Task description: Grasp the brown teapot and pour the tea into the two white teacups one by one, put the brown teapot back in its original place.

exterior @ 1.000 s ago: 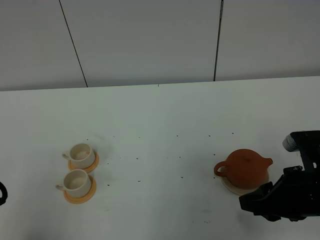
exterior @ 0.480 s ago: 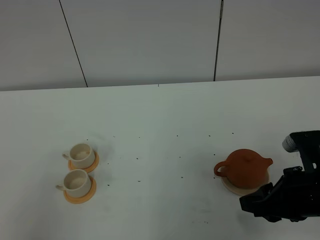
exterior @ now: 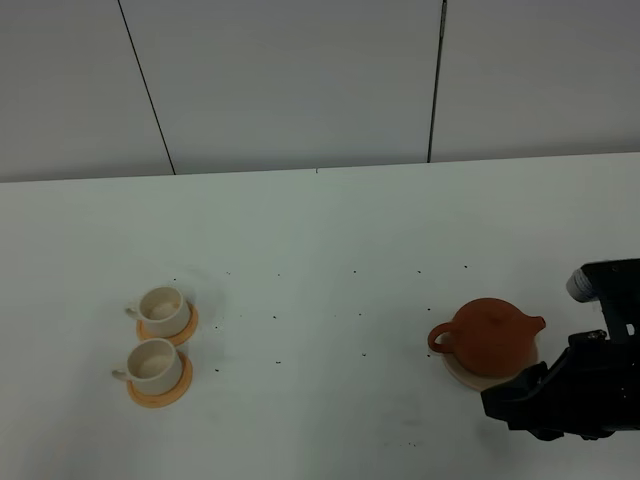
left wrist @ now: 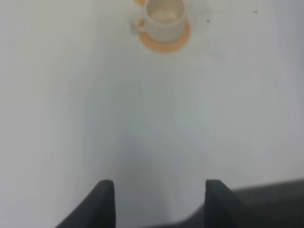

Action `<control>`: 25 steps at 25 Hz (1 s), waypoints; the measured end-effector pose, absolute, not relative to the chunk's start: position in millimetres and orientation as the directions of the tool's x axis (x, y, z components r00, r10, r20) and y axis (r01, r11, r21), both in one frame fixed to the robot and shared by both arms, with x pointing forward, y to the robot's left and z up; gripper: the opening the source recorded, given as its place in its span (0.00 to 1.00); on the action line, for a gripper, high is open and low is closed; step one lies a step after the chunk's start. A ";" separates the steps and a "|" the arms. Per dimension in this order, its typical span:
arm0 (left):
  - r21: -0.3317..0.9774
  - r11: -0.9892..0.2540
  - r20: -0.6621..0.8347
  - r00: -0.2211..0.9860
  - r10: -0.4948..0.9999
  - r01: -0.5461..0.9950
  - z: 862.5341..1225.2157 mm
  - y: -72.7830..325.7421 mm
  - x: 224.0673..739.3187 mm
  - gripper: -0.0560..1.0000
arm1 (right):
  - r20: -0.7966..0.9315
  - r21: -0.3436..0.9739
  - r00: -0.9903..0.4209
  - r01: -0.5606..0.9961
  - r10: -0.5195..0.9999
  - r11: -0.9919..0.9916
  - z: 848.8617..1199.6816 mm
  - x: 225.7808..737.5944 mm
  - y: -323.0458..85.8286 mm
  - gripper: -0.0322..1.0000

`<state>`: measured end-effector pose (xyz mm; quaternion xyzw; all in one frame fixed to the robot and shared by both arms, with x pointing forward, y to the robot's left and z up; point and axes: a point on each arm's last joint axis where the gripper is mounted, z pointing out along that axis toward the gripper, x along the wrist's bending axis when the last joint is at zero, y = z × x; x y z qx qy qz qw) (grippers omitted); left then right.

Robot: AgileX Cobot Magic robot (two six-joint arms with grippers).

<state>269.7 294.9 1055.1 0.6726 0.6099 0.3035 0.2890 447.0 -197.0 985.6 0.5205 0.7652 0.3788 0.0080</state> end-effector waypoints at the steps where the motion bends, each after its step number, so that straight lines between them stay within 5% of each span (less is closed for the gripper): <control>1: 0.763 -0.089 0.057 0.070 0.996 0.640 1053.8 295.0 269.7 0.52 | 0.379 0.590 -0.456 0.789 0.805 0.169 985.7 447.4 -197.3 0.43; 11: 0.773 -0.094 0.065 0.069 0.995 0.627 1054.1 295.3 269.9 0.52 | 0.357 0.607 -0.441 0.780 0.824 0.154 985.9 450.5 -199.4 0.43; 25: 0.748 -0.264 0.161 0.219 0.962 0.609 1052.8 290.5 268.7 0.48 | 0.361 0.605 -0.433 0.783 0.826 0.146 985.9 450.7 -199.5 0.43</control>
